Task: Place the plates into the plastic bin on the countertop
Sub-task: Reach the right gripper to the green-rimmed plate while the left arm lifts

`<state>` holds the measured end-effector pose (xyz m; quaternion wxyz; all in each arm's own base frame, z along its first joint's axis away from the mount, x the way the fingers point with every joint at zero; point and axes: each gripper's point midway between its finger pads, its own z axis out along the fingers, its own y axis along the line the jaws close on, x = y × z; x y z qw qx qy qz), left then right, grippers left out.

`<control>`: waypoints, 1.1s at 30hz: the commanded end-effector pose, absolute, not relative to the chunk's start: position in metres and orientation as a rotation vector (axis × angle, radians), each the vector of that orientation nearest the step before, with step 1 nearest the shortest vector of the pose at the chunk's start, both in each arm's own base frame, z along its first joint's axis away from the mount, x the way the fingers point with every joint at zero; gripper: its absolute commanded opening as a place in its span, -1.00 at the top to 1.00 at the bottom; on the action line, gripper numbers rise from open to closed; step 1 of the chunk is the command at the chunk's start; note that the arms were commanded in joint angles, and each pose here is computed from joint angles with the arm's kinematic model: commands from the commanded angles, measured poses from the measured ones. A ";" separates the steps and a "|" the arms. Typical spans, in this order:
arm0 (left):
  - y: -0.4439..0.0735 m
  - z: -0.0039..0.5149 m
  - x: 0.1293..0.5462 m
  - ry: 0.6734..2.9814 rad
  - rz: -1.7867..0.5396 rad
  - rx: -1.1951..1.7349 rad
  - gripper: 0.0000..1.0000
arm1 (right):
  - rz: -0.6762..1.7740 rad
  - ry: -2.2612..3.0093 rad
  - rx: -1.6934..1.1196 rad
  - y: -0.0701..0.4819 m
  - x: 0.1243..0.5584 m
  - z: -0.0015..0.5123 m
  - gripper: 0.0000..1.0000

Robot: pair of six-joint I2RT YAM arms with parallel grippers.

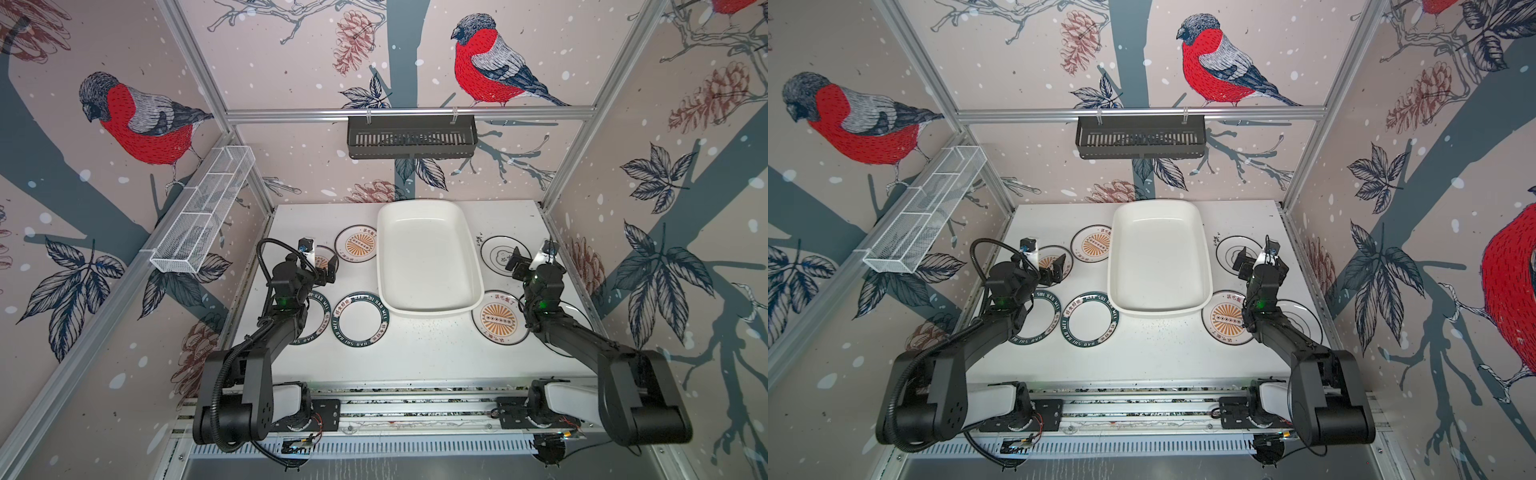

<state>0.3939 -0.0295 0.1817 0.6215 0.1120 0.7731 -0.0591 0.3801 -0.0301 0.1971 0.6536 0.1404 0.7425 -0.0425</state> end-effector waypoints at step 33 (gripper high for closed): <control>-0.061 0.238 0.388 2.149 -0.328 0.508 -0.98 | 0.586 2.126 0.563 -0.029 0.401 0.155 -0.58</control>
